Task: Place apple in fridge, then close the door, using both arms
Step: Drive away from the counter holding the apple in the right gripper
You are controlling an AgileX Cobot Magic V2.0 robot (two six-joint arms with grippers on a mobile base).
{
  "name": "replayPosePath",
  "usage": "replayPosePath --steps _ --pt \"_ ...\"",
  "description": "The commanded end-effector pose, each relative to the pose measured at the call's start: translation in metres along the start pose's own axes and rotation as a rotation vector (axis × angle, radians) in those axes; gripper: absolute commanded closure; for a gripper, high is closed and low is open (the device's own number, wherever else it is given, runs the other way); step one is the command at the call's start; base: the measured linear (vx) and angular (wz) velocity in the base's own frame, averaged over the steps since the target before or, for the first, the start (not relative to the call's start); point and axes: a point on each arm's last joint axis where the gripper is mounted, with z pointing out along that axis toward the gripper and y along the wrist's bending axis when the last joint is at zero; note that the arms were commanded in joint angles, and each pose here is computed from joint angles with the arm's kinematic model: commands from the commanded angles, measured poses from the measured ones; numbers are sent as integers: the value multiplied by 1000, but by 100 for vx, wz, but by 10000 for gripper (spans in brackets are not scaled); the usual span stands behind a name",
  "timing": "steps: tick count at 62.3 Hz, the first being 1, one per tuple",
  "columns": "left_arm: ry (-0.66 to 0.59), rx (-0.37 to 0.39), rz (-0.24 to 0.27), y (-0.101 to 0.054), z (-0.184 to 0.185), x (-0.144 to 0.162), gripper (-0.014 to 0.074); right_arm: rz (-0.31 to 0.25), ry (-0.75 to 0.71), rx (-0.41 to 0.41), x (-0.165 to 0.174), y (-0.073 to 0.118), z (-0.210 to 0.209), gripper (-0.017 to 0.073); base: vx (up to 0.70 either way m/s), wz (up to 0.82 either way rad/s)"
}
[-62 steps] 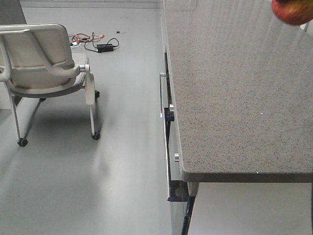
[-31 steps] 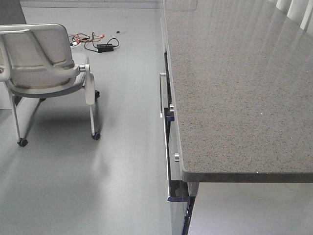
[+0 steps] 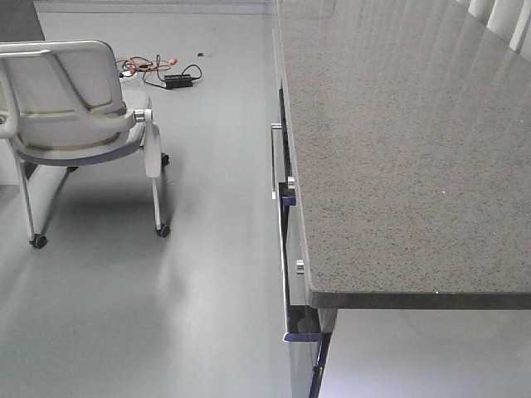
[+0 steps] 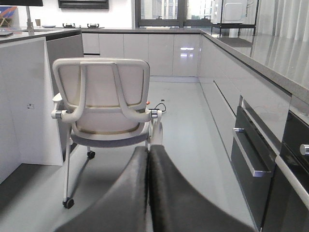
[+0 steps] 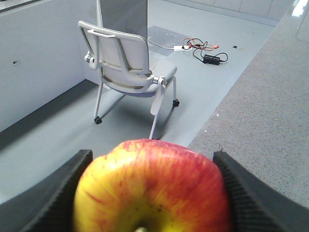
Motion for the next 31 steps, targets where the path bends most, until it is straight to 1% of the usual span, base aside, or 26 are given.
replayPosePath --steps 1,31 --pt "-66 10 -11 0 0 2 600 -26 -62 -19 -8 12 -13 504 0 0" --pt "-66 10 -11 0 0 2 600 -26 -62 -19 -8 12 -13 504 0 1"
